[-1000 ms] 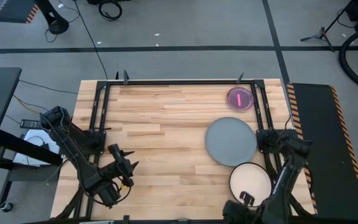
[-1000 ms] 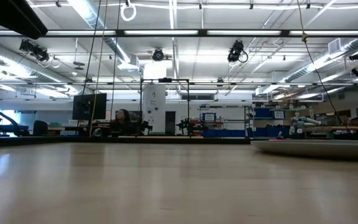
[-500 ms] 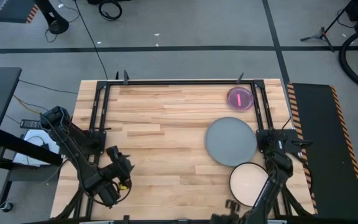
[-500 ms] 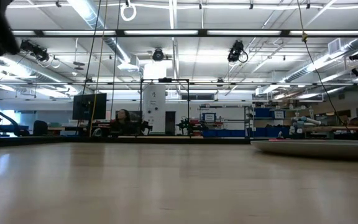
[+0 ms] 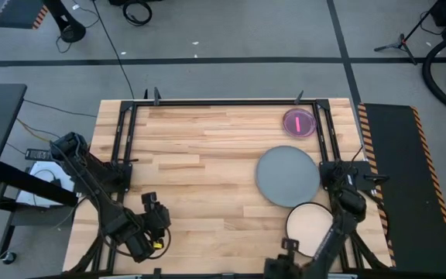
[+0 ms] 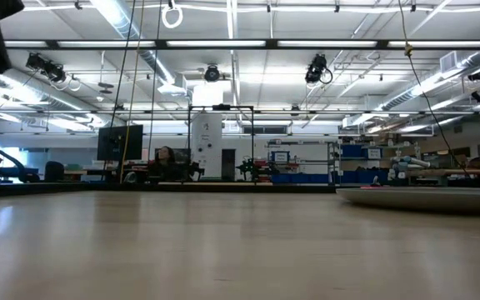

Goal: Stack plastic plates
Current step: Move the bottom stacked plates to the bottom middle of the table

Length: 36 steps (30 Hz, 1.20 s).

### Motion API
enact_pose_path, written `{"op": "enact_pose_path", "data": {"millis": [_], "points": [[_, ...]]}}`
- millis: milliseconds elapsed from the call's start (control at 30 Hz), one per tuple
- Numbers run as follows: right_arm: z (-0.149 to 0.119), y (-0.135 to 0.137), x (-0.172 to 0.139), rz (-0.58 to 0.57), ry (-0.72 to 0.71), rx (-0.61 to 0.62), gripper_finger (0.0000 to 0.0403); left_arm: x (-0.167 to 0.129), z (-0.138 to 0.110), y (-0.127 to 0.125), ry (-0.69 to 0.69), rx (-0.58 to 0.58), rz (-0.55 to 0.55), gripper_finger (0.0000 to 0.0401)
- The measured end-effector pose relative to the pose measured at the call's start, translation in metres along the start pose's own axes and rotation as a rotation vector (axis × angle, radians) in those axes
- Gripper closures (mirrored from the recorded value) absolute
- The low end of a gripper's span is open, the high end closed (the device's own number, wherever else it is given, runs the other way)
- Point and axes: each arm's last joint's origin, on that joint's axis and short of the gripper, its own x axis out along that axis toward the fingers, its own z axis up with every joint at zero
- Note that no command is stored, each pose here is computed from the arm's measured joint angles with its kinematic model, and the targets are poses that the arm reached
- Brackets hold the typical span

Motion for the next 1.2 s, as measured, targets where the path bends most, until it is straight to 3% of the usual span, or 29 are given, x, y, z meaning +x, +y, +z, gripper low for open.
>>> {"op": "enact_pose_path", "data": {"millis": [133, 367, 667, 800, 933, 1200], "points": [[0.022, -0.009, 0.004, -0.010, -0.005, 0.034, 0.0369, 0.003, 0.005, 0.003, -0.035, -0.018, 0.031, 0.0168], [0.040, -0.017, 0.002, -0.116, -0.218, -0.062, 0.0369, 0.011, 0.016, 0.011, -0.042, -0.064, 0.066, 0.0168], [0.073, -0.038, 0.016, -0.188, -0.220, -0.113, 0.0395, 0.016, 0.030, 0.011, -0.181, -0.118, 0.091, 0.0168], [0.077, -0.046, 0.014, -0.342, -0.331, -0.178, 0.0396, 0.013, 0.033, 0.006, -0.256, 0.034, 0.108, 0.0168], [0.086, -0.064, 0.020, -0.499, -0.361, -0.241, 0.0397, 0.013, 0.032, 0.011, -0.236, 0.121, 0.153, 0.0168], [0.084, -0.122, 0.072, -0.737, -0.192, -0.372, 0.0397, 0.024, 0.051, 0.050, -0.222, 0.132, 0.389, 0.0168]]}}
